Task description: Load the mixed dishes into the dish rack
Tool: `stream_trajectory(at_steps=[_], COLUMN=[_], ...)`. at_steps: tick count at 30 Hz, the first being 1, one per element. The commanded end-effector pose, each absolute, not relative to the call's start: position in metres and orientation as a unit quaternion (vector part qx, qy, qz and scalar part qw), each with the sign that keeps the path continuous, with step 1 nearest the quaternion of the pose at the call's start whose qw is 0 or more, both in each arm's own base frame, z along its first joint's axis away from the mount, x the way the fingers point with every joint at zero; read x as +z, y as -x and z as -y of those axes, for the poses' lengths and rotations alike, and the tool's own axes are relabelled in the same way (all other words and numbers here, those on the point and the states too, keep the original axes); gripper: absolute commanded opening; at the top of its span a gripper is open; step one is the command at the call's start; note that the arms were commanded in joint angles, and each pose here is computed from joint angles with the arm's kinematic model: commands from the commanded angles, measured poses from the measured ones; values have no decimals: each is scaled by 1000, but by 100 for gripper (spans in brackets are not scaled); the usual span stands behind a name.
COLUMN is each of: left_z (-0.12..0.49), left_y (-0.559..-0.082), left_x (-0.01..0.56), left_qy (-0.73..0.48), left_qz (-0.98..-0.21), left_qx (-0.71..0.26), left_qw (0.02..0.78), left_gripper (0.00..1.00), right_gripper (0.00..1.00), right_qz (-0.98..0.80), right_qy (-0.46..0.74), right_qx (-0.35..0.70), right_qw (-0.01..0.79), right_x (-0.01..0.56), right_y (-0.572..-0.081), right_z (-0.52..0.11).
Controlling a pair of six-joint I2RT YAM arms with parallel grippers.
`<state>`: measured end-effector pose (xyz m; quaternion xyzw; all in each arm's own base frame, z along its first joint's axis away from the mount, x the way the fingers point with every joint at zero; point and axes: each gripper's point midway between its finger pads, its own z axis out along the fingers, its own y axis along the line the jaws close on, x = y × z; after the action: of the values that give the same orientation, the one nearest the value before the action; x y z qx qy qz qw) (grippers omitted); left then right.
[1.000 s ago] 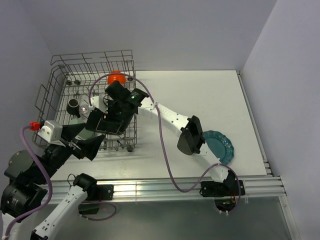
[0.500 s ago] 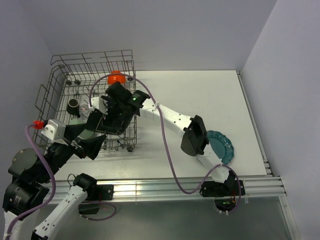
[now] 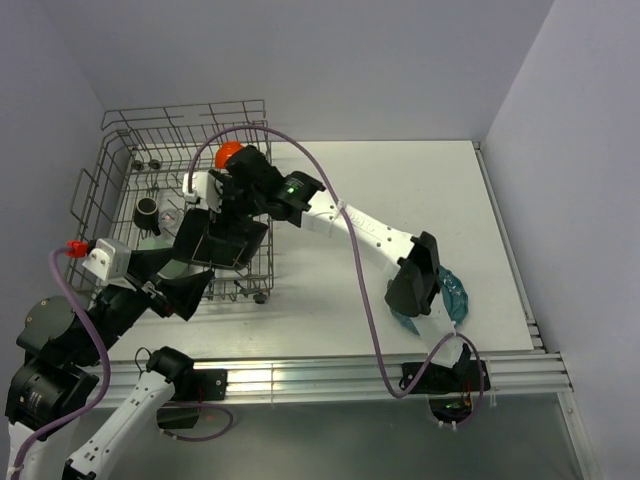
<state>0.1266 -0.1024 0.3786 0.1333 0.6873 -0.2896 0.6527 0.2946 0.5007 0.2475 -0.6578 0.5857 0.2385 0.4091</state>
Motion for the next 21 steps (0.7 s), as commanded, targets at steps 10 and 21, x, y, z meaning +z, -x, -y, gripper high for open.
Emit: stream_trajectory(at_steps=[10,21], left_z=[112,169], left_y=[-134,-141], left_x=[384,358], left_qy=[-118,-186], left_qz=[-692,-725], left_qx=[-314,-407], left_qw=[639,524], left_gripper=[99,99], right_gripper=[100,100], right_qz=[-665,-789], right_qy=[476,226], right_qx=[228,331], right_qw=[528,465], right_x=[330,313], right_y=[-314,-251], right_z=[-436,-360])
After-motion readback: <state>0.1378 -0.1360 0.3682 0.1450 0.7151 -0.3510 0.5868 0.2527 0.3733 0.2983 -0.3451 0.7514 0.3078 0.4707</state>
